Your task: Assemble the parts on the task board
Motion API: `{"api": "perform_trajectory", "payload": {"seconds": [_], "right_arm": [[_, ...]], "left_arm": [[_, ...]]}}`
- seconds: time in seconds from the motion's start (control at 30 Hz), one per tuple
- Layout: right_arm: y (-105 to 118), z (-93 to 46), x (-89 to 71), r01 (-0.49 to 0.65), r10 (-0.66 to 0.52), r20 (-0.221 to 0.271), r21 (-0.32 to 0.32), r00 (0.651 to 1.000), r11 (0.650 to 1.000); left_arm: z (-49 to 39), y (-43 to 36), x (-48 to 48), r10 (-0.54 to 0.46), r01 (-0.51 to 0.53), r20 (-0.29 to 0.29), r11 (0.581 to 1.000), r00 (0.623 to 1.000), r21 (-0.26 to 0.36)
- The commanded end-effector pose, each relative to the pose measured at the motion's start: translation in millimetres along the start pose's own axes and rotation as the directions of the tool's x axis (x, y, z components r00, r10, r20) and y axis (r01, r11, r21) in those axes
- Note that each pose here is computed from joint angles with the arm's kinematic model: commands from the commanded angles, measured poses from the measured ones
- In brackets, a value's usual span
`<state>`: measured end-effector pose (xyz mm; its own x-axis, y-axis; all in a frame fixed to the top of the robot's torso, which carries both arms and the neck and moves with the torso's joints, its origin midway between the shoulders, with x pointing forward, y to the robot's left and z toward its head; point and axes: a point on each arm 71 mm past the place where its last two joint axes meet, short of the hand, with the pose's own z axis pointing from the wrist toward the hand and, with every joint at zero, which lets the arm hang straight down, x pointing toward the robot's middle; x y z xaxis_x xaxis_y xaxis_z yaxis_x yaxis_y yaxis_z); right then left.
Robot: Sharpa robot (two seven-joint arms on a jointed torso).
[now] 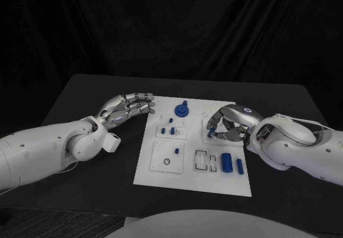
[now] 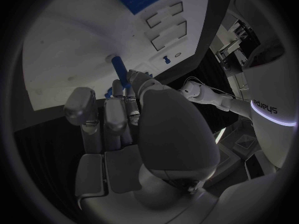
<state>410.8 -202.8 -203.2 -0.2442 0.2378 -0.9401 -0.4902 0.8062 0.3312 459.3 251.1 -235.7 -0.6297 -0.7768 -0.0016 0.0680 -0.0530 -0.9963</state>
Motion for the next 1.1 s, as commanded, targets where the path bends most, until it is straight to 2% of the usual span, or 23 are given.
{"api": "perform_trajectory", "payload": {"seconds": [0.03,0.17,0.27,0.5,0.67,0.9,1.1], "right_arm": [[11,-1.9,-16.2,-0.025,0.029,0.076,-0.051,0.997,0.998],[24,-3.0,-21.2,-0.046,0.052,0.067,-0.085,0.996,0.995],[38,-1.6,-18.1,-0.06,0.064,0.03,-0.121,0.997,0.991],[65,3.9,8.6,-0.093,0.079,-0.075,-0.204,0.994,0.975],[83,14.5,29.0,-0.075,0.046,-0.112,-0.278,0.993,0.958],[104,26.9,45.8,-0.048,0.007,-0.117,-0.356,0.993,0.933],[115,33.3,52.6,-0.02,-0.025,-0.109,-0.399,0.994,0.917]], "left_arm": [[0.0,0.2,0.6,-0.013,0.013,-0.006,1.0,1.0,0.005],[0.6,0.8,0.7,-0.013,0.013,-0.006,1.0,1.0,0.003],[1.1,1.5,1.2,-0.015,0.015,-0.008,1.0,1.0,0.001],[0.8,4.3,2.0,-0.018,0.018,-0.01,1.0,1.0,-0.006],[0.0,6.1,3.0,-0.022,0.022,-0.011,1.0,1.0,-0.009],[-0.6,7.3,3.8,-0.025,0.025,-0.012,1.0,1.0,-0.013],[-0.4,7.8,4.4,-0.027,0.027,-0.015,1.0,1.0,-0.014]]}}
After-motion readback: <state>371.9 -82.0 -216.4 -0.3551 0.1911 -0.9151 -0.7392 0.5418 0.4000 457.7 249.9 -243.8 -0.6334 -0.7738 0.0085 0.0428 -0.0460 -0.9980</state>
